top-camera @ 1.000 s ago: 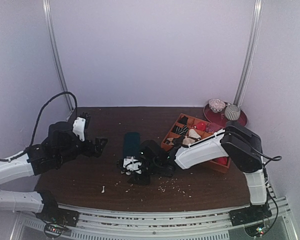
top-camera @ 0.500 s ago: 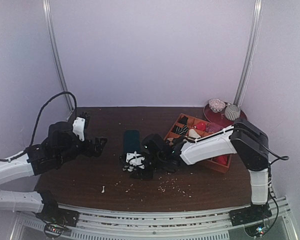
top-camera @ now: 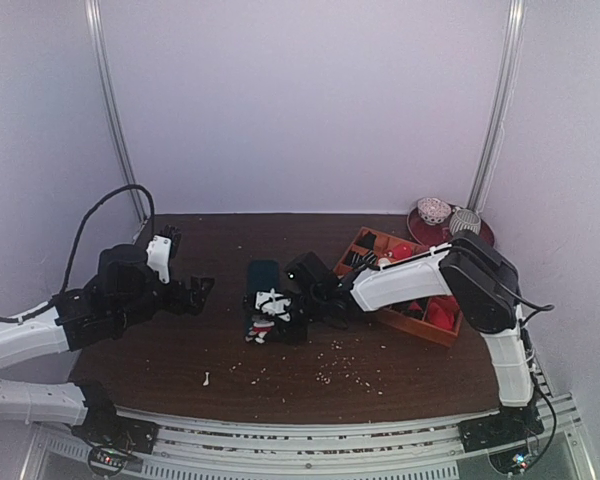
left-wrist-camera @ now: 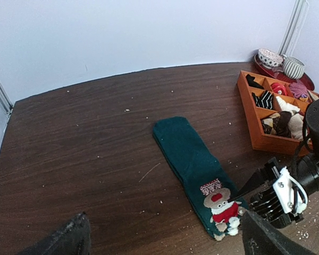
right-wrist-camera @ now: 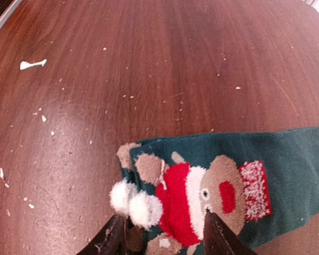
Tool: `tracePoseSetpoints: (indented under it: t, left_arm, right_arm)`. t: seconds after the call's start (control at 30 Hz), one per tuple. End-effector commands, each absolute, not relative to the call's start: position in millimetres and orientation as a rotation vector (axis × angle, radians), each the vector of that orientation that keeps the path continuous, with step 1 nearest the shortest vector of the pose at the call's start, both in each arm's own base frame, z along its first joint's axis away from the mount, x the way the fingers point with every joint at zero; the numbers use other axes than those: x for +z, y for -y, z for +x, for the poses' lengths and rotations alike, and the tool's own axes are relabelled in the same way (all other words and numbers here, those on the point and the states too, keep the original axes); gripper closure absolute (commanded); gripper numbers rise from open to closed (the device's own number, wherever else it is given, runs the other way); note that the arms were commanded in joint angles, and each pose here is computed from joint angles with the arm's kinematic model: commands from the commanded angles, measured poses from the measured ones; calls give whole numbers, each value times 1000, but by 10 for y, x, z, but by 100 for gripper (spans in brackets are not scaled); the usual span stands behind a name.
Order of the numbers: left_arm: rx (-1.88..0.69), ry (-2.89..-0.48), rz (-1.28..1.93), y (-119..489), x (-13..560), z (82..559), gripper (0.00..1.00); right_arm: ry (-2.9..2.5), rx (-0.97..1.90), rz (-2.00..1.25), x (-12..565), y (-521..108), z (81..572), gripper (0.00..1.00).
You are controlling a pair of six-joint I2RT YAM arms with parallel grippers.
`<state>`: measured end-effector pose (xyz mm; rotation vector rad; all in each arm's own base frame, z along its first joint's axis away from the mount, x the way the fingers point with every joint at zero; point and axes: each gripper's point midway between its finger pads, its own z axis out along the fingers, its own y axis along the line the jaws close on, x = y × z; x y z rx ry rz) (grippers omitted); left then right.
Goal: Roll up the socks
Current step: Move the right arm with a pair of socks to the center of the board.
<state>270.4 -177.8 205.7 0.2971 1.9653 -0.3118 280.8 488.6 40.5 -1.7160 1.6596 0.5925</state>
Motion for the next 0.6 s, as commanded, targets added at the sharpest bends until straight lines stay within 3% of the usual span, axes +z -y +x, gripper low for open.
tracePoseSetpoints:
  t: [0.0,0.13,0.37,0.5,0.57]
  left_arm:
    - [-305,-1954,266,1727,2072,2716,2]
    - [-304,-1954,263,1723,2059,2717,2]
    - [-309,-1956,273,1756,2056,2731,2]
    - [-320,-1947,270,1745,2074,2710,2]
    - [-333,-1940,273,1751,2092,2696,2]
  right_arm:
    - [-1702,710,-1839,277,-4791,2520,50]
    - [-1723,728,-1825,219,-4711,2429,48]
    - [-1800,587,-1712,123,-4733,2711,49]
    - [-1846,575,-1698,67,-4707,2721,76]
    - [-1900,570,-1689,-3,-4650,2695,83]
